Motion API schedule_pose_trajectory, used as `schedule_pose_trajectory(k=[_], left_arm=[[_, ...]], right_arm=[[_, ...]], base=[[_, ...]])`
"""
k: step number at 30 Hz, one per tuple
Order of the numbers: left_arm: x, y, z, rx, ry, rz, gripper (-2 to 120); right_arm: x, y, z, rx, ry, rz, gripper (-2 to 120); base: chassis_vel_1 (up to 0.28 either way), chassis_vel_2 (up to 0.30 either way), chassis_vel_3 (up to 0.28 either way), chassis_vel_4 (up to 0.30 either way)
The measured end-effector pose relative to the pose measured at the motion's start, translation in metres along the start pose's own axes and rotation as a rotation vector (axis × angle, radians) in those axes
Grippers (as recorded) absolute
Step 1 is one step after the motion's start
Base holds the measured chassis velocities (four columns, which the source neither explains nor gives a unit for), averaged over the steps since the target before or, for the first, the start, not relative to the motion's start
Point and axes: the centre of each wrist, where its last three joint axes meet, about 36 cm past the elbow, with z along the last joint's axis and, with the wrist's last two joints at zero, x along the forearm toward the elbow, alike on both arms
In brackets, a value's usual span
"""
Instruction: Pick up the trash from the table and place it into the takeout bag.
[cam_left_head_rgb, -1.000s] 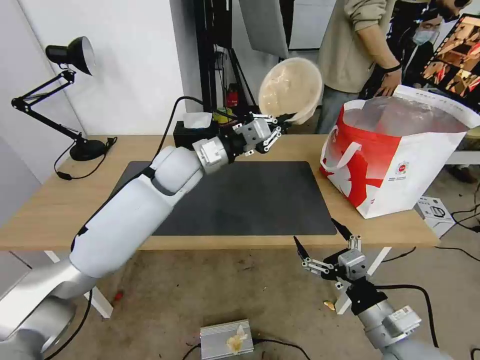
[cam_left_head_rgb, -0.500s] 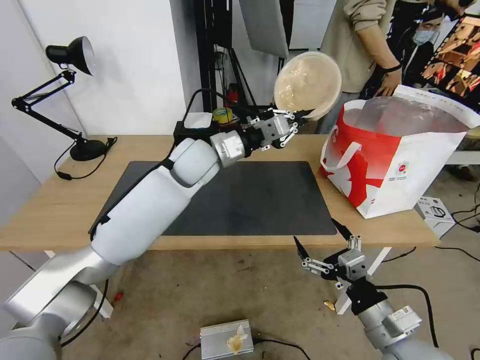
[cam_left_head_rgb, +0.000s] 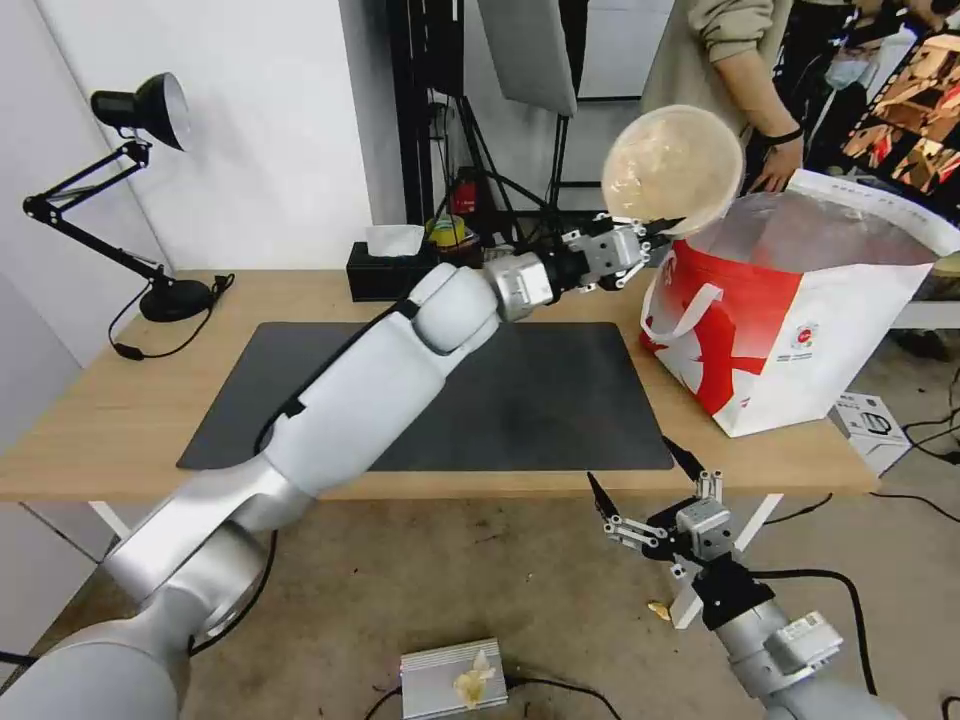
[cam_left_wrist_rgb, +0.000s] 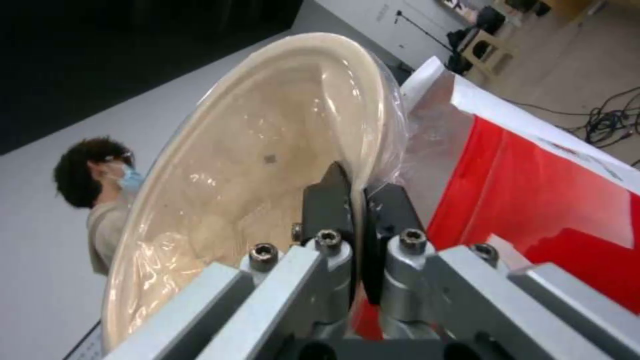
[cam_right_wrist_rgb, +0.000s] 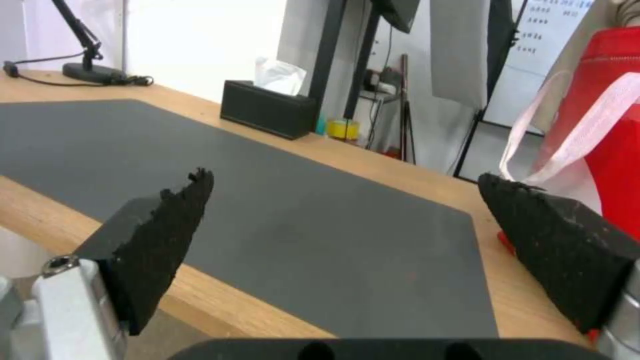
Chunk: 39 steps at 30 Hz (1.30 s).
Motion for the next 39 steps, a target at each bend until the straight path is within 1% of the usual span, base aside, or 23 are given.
schedule_pose_trajectory(k=[5,9,15,26,31,39], left_arm=[[-0.014,0.002,0.000,-0.010,-0.005,0.006,0],[-0.025,0.004,0.004,-0.029,0.001,0.014,0],[-0.032,0.004,0.006,-0.053,0.008,0.021,0],[-0.073,0.004,-0.002,-0.109,0.018,0.040,0],[-0.080,0.002,0.000,-0.124,0.036,0.060,0],[-0.082,-0.002,0.006,-0.127,0.063,0.085,0]], right_arm=[[0.000,0.000,0.000,0.000,0.000,0.000,100],[0.000,0.000,0.000,0.000,0.000,0.000,100],[0.000,0.000,0.000,0.000,0.000,0.000,100],[0.000,0.000,0.000,0.000,0.000,0.000,100],[0.000,0.000,0.000,0.000,0.000,0.000,100],[0.000,0.000,0.000,0.000,0.000,0.000,100]], base=[[0.000,0.000,0.000,0.000],[0.000,0.000,0.000,0.000],[0.000,0.000,0.000,0.000],[0.000,0.000,0.000,0.000],[0.000,0.000,0.000,0.000],[0.000,0.000,0.000,0.000]])
